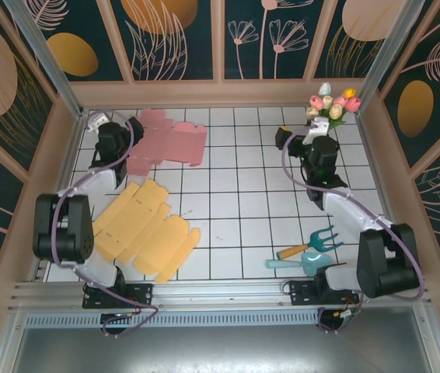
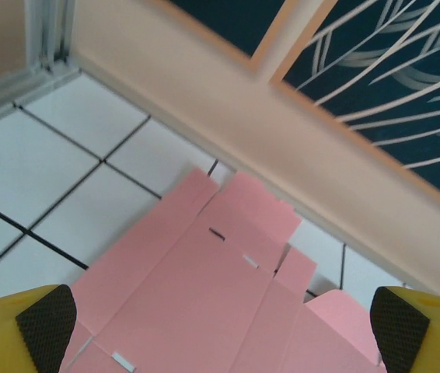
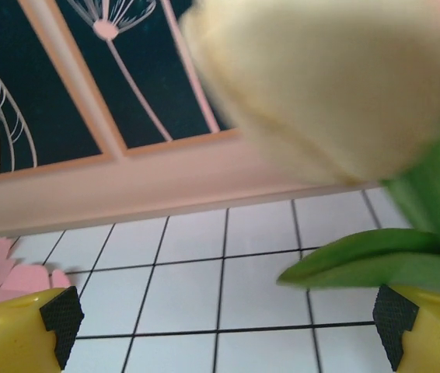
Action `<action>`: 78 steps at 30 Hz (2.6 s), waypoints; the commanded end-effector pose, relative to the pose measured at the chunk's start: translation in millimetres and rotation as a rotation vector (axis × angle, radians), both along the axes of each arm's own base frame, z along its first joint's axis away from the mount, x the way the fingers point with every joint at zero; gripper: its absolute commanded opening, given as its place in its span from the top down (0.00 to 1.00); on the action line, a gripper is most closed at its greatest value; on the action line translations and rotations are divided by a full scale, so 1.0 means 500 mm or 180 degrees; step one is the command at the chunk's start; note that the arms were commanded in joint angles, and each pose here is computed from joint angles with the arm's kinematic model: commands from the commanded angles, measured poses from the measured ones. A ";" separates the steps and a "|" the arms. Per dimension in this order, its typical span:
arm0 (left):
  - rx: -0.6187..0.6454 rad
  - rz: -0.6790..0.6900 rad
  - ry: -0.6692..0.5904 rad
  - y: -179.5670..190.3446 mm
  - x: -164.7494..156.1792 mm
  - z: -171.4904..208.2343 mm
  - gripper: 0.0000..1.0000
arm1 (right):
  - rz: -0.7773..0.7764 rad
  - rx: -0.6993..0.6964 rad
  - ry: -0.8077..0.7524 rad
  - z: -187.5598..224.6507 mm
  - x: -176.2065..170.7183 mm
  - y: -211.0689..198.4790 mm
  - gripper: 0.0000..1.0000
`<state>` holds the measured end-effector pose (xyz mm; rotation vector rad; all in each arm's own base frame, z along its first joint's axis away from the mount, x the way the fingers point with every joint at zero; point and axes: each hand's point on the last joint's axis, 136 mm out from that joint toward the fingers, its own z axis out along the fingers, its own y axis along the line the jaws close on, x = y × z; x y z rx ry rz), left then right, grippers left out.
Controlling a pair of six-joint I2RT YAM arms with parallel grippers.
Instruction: Fold the paper box
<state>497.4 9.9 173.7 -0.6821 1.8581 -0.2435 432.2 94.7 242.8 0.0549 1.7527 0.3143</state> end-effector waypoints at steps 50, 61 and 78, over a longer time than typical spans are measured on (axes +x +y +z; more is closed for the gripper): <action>-0.1899 0.0761 0.1125 -0.293 -0.026 -0.284 0.44 | 0.0941 -0.0514 0.0659 -0.140 0.048 0.255 0.02; -0.1841 0.0871 0.1272 -0.291 -0.023 -0.314 0.45 | 0.0950 -0.0516 0.0673 -0.133 0.041 0.258 0.02; -0.1341 0.0149 0.0558 -0.296 0.016 -0.200 1.00 | 0.0974 -0.0451 0.0540 -0.059 0.017 0.255 0.02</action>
